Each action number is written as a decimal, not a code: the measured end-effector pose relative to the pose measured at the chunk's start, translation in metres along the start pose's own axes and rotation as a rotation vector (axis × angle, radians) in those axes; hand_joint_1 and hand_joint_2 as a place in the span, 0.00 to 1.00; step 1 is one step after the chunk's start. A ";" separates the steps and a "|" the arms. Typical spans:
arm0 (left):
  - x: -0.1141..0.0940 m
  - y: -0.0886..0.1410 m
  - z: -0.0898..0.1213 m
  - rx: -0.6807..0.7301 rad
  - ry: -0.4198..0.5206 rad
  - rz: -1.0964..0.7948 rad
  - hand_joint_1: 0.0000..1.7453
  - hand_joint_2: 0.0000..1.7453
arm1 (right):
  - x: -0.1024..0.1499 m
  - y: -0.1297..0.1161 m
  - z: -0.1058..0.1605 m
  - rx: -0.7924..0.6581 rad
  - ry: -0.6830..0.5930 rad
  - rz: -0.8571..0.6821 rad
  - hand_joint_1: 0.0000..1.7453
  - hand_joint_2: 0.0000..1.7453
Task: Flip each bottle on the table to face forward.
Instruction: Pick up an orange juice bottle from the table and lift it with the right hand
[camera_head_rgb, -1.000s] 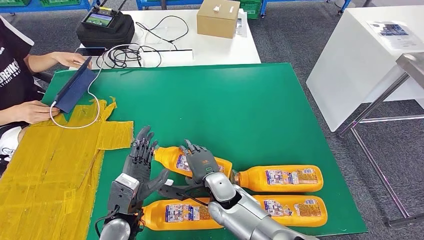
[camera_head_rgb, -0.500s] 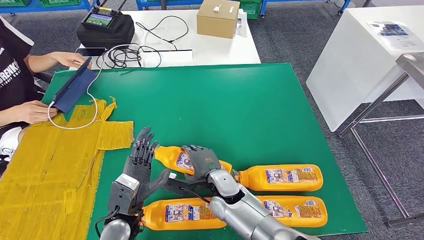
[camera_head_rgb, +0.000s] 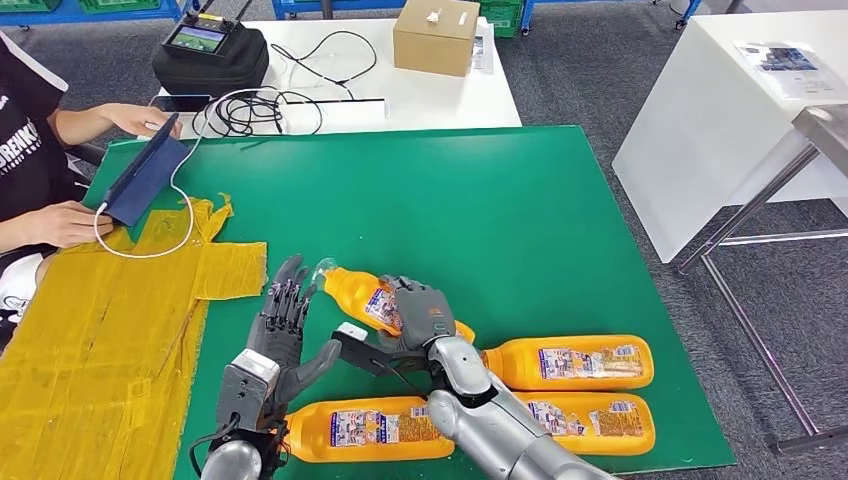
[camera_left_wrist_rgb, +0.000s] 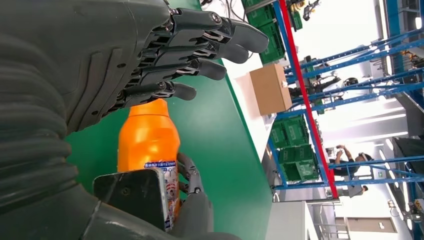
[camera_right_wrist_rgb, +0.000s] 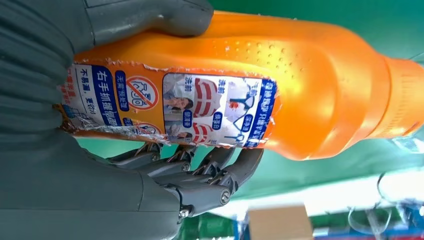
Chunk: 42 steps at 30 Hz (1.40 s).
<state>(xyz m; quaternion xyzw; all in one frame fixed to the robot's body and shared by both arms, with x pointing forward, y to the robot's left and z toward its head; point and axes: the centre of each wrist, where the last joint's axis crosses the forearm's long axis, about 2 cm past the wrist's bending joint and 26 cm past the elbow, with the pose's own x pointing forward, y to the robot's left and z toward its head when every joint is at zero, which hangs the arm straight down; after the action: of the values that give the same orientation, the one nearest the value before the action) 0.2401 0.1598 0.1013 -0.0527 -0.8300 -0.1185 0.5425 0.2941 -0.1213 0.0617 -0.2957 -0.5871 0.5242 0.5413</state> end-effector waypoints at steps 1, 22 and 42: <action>0.000 0.000 0.000 0.000 0.001 0.000 0.00 1.00 | 0.000 -0.001 0.001 -0.044 0.007 0.010 1.00 1.00; -0.009 -0.002 0.004 0.009 0.033 0.097 0.00 1.00 | 0.005 -0.009 0.048 -0.301 -0.291 -0.880 1.00 1.00; -0.015 -0.004 -0.004 -0.018 0.055 0.134 0.00 1.00 | 0.020 0.005 0.043 -0.007 -0.408 -0.922 0.99 1.00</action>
<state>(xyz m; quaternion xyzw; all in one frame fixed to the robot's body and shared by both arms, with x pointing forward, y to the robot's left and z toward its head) 0.2489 0.1553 0.0882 -0.1101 -0.8084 -0.0908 0.5711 0.2474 -0.1143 0.0694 0.1009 -0.7524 0.2757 0.5896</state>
